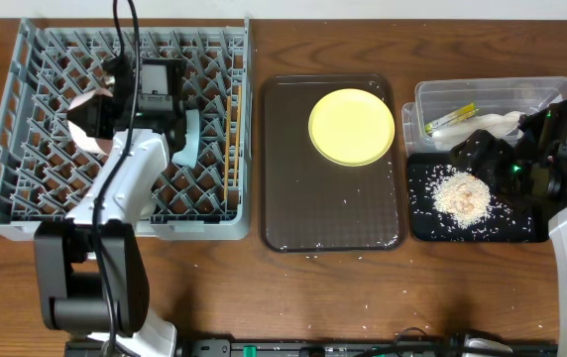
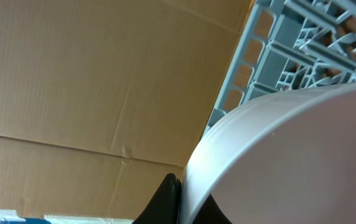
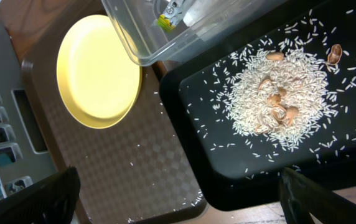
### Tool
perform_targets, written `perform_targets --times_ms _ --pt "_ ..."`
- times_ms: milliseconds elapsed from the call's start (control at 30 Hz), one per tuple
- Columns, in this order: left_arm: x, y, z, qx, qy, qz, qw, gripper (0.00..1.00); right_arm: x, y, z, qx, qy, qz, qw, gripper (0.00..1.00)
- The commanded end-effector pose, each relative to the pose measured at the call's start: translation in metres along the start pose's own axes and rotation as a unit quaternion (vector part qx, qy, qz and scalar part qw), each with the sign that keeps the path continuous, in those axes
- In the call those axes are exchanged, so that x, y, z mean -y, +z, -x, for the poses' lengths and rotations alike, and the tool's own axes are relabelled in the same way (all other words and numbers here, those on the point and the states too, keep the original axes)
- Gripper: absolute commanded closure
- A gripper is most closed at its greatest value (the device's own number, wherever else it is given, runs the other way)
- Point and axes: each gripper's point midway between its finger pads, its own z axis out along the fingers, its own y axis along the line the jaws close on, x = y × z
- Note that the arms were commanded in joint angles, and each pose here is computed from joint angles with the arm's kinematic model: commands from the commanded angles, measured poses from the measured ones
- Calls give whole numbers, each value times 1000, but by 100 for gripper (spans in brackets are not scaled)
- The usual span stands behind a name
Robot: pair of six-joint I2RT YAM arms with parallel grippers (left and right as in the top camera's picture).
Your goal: Sort waste into correct bins and load items into the dishwasher
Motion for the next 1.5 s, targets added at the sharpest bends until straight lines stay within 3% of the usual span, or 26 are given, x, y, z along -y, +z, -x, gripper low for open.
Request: perform_targets --times_ms 0,467,1067,1167,1300,1467 --pt "-5 11 -3 -15 -10 17 1000 93 0 0 0 -2 4 2 1000 1" --pt "35 14 -4 -7 11 -19 1000 92 0 0 0 -2 4 2 1000 1" --pt "48 -8 9 23 9 -24 999 92 0 0 0 -2 4 2 1000 1" --pt "47 -13 11 27 11 -19 999 85 0 0 0 -2 4 2 1000 1" --pt "49 -19 13 34 12 -21 999 59 0 0 0 -2 4 2 1000 1" --pt "49 -20 14 36 14 -21 999 52 0 0 0 -2 4 2 1000 1"
